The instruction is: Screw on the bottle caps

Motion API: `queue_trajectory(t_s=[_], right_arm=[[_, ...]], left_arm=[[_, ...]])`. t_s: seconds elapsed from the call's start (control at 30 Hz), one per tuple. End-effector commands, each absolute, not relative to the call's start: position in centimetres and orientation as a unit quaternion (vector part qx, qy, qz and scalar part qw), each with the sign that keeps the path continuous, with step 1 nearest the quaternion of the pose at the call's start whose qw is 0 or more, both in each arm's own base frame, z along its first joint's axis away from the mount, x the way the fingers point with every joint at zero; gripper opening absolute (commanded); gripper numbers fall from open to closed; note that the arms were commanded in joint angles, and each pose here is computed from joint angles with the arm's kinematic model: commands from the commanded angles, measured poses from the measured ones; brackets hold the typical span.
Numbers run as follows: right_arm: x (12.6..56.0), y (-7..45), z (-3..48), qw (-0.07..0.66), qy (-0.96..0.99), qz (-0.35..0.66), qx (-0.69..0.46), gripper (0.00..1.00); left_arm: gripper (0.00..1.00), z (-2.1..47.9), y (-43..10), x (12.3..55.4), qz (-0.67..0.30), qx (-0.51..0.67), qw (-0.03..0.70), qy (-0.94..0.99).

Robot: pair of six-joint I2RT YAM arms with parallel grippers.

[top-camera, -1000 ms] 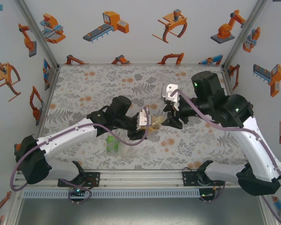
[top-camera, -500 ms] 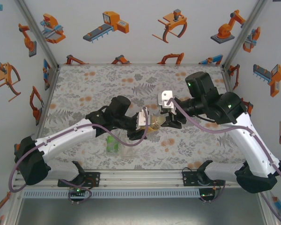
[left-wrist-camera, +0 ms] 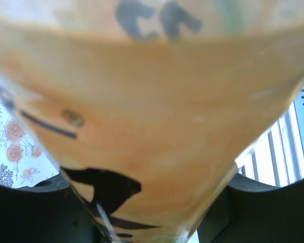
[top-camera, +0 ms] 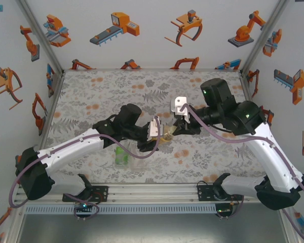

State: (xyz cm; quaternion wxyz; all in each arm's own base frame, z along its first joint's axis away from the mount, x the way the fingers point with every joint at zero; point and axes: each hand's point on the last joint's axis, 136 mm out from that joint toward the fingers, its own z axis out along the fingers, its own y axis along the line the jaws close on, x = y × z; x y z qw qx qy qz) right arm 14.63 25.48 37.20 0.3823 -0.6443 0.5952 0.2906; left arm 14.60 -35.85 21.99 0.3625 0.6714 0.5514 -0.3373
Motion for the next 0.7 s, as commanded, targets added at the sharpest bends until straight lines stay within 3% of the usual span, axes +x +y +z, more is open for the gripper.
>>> queue_trajectory(t_s=[0.0, 0.2, 0.47, 0.67], right_arm=[[16.0, 25.8, 37.7, 0.388, 0.663, 0.322, -0.553, 0.04], [18.4, 25.2, 35.8, 0.321, 0.812, 0.377, -0.309, 0.0], [19.5, 23.1, 31.1, 0.152, 0.903, 0.392, 0.091, 0.0], [19.8, 22.8, 30.6, 0.134, 0.905, 0.379, 0.136, 0.03]], left_arm=[[0.0, 24.2, -36.0, 14.8, -0.331, 0.668, 0.392, 0.539], [0.0, 24.1, -36.2, 15.6, -0.315, 0.664, 0.403, 0.545], [0.0, 24.1, -36.7, 15.9, -0.315, 0.664, 0.407, 0.542], [0.0, 24.3, -36.9, 16.0, -0.314, 0.666, 0.409, 0.538]])
